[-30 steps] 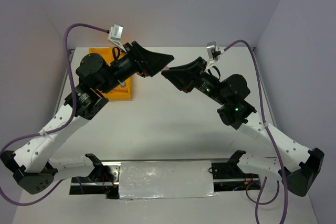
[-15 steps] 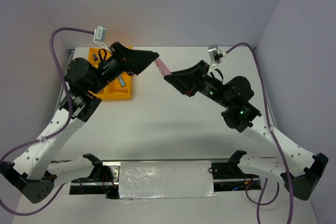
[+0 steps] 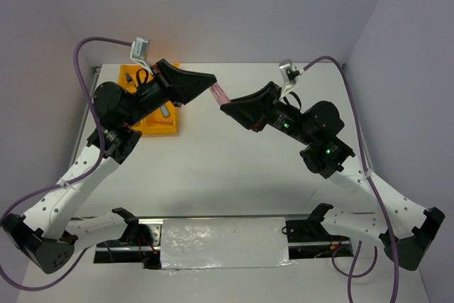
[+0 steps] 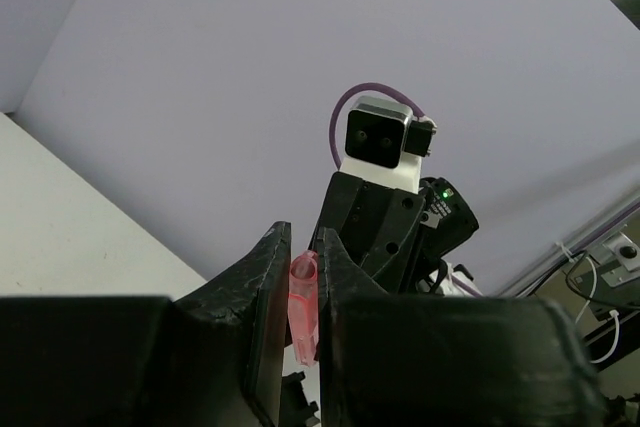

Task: Sort the stationery into containers
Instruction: Close the pen cap on the pen.

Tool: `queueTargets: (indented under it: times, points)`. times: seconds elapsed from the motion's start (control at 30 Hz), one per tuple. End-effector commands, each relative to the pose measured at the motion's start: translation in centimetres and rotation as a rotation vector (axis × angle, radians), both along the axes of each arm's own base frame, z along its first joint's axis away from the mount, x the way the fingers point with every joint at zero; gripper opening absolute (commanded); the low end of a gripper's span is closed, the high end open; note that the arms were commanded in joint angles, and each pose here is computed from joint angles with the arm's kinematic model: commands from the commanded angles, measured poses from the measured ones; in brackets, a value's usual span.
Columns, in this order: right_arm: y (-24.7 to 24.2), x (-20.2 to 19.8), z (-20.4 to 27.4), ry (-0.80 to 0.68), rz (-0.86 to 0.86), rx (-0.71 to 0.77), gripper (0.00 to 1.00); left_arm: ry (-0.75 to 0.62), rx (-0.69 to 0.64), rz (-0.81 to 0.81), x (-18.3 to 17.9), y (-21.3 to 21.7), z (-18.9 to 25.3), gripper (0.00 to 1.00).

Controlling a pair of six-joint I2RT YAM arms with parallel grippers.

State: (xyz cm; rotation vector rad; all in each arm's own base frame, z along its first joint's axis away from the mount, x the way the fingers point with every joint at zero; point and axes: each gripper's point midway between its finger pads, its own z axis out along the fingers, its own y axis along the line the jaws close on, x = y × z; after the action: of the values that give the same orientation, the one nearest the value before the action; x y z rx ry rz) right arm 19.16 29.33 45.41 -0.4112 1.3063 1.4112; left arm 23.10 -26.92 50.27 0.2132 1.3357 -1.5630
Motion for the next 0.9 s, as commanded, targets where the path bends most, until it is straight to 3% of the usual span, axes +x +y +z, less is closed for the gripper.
queueTargets:
  times: [0.0, 0.37, 0.5, 0.73, 0.77, 0.8, 0.87]
  points:
    - [-0.4, -0.4, 3.9, -0.062, -0.002, 0.064, 0.00, -0.030, 0.021, -0.095, -1.6, -0.9, -0.6, 0.00]
    - [1.0, 0.8, 7.6, -0.093, 0.028, 0.117, 0.00, 0.042, 0.128, -0.143, -3.5, -3.6, -5.5, 0.00]
    - [1.1, 0.7, 6.0, -0.066, 0.042, 0.096, 0.00, 0.034, 0.128, -0.057, -3.1, -2.3, -4.5, 0.37]
    - [0.6, 0.4, 4.6, -0.044, 0.028, 0.081, 0.00, 0.049, 0.153, -0.045, -2.3, -2.4, -5.0, 0.52]
    - [0.6, 0.3, 4.5, -0.040, 0.029, 0.081, 0.00, 0.055, 0.149, -0.042, -2.2, -2.2, -5.2, 0.50]
    - [0.5, 0.4, 4.3, -0.038, 0.025, 0.077, 0.00, 0.045, 0.138, -0.041, -2.2, -2.2, -4.9, 0.39]
    - [0.5, 0.1, 4.0, -0.037, 0.036, 0.070, 0.00, 0.050, 0.131, -0.041, -2.1, -2.1, -4.9, 0.28]
